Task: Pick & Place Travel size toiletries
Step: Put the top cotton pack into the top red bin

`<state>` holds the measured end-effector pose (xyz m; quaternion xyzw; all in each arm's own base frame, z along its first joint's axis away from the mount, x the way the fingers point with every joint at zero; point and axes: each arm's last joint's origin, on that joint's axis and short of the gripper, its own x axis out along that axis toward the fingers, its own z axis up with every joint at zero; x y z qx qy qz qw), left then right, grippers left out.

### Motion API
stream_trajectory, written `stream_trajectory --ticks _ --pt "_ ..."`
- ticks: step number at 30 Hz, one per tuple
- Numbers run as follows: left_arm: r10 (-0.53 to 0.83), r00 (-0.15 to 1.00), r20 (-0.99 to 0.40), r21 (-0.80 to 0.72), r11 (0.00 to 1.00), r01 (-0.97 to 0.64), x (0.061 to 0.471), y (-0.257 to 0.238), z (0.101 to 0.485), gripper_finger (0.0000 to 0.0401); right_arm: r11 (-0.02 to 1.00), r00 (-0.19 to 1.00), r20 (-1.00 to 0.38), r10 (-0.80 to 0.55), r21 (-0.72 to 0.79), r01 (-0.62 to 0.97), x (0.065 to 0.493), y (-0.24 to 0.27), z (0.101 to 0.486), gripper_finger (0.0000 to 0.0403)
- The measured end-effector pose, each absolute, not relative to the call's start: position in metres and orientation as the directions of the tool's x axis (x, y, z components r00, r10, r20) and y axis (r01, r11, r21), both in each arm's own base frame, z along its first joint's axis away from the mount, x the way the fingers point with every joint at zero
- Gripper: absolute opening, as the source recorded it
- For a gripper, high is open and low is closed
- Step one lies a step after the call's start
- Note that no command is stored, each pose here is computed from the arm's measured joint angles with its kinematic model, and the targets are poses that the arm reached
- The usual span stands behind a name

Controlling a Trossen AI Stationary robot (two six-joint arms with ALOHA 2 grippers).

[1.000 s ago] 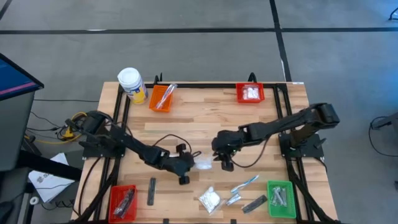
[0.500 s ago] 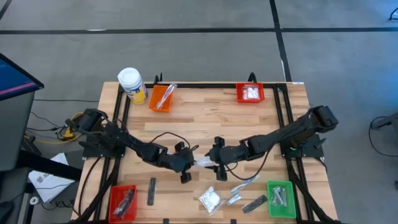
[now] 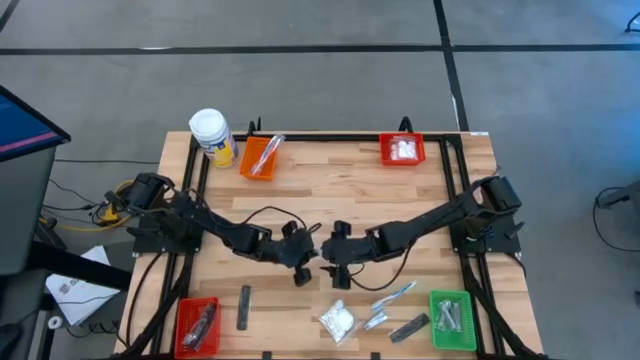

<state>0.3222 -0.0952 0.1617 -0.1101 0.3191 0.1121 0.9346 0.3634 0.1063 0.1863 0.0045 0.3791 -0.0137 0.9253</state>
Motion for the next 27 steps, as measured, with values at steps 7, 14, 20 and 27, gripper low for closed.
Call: stream_trajectory --ticks 7,14,20,27 --pt "0.107 0.773 -0.625 -0.124 0.964 -0.234 0.320 -0.104 0.162 0.0001 0.996 0.665 -0.746 -0.044 0.016 0.084 0.363 0.102 0.184 0.0247" --pt "0.096 0.773 -0.627 -0.120 0.969 -0.218 0.319 -0.106 0.162 0.0004 0.995 0.637 -0.769 -0.053 0.012 0.097 0.361 0.099 0.182 0.0115" --pt "0.090 0.775 -0.626 -0.104 0.975 -0.197 0.318 -0.109 0.162 0.0008 0.995 0.629 -0.776 -0.049 0.017 0.099 0.360 0.099 0.182 0.0018" --pt "0.073 0.776 -0.627 -0.096 0.981 -0.170 0.315 -0.116 0.162 0.0053 0.992 0.595 -0.801 -0.069 0.006 0.123 0.355 0.096 0.182 0.0007"
